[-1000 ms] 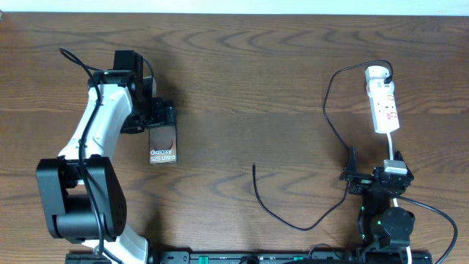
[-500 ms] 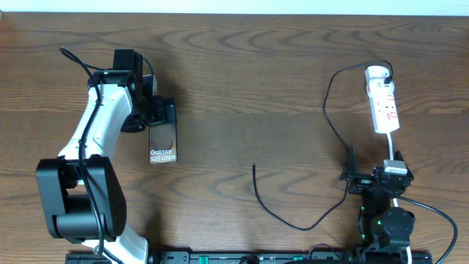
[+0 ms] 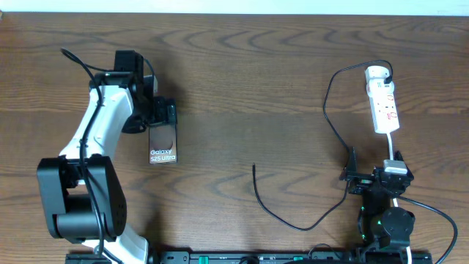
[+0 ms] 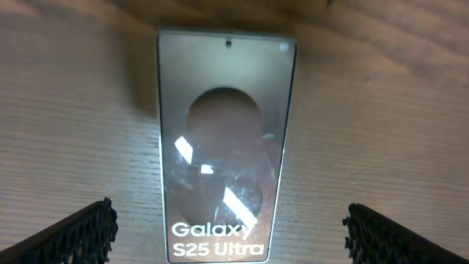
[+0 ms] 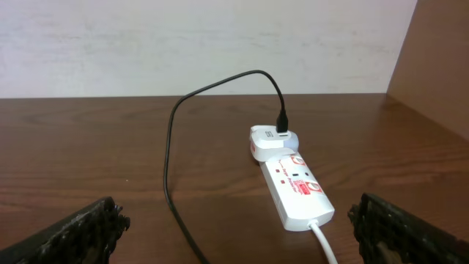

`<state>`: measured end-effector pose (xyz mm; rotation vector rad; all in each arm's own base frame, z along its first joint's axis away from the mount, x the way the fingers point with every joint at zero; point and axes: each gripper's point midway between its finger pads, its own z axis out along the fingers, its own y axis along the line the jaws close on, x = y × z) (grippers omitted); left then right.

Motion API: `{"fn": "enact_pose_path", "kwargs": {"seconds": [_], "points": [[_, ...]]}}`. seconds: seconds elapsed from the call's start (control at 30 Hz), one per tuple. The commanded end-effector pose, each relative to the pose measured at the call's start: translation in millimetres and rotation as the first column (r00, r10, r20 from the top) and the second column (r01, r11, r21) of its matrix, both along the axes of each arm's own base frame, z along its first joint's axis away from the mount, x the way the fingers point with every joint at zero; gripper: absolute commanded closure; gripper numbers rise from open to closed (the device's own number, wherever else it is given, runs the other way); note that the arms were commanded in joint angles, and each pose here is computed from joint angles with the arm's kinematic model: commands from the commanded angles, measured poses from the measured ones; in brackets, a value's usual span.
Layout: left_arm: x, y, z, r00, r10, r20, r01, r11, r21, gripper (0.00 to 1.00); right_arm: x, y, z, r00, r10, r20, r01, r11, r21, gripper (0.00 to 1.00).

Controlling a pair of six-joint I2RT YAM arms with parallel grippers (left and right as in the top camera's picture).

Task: Plug charger to phone and switch on socket
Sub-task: 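Lower the left gripper down onto the phone's top edge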

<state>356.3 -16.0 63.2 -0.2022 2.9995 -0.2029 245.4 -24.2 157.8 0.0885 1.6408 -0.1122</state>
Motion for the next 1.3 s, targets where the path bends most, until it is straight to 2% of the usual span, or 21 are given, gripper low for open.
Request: {"fn": "enact_pose_path", "kwargs": {"seconds": [0.0,0.27,0.53,1.27], "points": [[-14,-5,-19,0.999,-0.005,-0.053,0.005,1.000,-0.010,0.02,0,3,0,1.000,0.011,-0.003,-0.011,1.000,-0.015,0.01],[-25,-8,-37,0.997,-0.016,-0.069,0.015,1.000,-0.004,0.02,0,3,-1,1.000,0.011,-0.003,-0.011,1.000,-0.015,0.01],[-25,13,-38,0.998,0.001,-0.069,0.007,0.993,0.114,0.02,0,3,0,1.000,0.011,-0.003,-0.011,1.000,-0.015,0.01],[-13,-5,-37,0.999,-0.051,-0.018,0.053,0.992,0.115,0.02,0,3,0,1.000,0.011,-0.003,-0.011,1.000,-0.015,0.01]]}}
